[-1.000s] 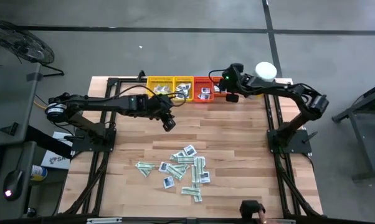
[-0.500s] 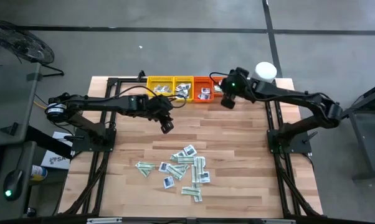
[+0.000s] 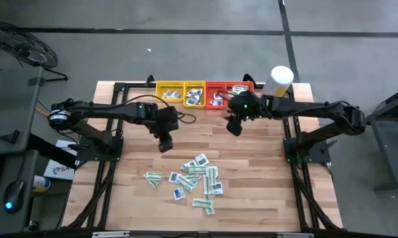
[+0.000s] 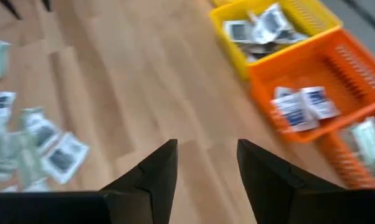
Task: Pick & Place First Aid Supplies
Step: Put the green pad into the right orange bin
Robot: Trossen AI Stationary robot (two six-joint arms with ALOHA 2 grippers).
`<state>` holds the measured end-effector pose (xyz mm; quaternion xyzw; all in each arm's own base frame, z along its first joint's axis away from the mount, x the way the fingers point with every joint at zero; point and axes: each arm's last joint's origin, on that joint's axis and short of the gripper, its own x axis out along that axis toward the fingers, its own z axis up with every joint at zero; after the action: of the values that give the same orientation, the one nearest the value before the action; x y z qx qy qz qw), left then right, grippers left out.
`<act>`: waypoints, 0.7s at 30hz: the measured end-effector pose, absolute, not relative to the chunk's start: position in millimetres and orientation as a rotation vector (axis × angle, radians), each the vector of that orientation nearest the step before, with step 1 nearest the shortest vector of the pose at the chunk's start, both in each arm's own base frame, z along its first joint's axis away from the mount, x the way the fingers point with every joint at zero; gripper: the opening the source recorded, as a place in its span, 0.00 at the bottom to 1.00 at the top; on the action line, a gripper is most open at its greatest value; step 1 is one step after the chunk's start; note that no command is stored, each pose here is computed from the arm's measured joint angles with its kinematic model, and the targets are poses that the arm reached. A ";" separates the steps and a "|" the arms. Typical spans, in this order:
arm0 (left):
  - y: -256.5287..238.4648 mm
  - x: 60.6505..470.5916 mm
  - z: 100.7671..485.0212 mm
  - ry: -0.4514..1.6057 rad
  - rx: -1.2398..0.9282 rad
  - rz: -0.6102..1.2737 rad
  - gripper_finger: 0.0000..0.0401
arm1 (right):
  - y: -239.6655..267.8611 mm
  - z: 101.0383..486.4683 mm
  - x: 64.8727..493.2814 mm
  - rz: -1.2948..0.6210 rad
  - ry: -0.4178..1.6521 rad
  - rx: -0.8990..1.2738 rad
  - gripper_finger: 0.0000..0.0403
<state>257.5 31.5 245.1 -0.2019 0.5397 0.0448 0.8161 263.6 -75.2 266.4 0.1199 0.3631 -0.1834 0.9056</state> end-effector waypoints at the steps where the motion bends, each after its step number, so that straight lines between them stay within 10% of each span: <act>1: 28.6 255.2 242.4 1.167 -0.426 0.091 0.38 | -70.5 266.4 264.8 -0.369 0.749 0.255 0.40; 21: -52.6 174.9 195.7 1.228 -0.779 0.314 0.38 | -16.9 267.0 272.7 -0.503 0.682 0.350 0.40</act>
<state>174.9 -52.6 195.7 -0.3546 0.5588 0.1431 0.7359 272.7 -16.9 267.0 0.1689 0.3291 -0.2427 0.8968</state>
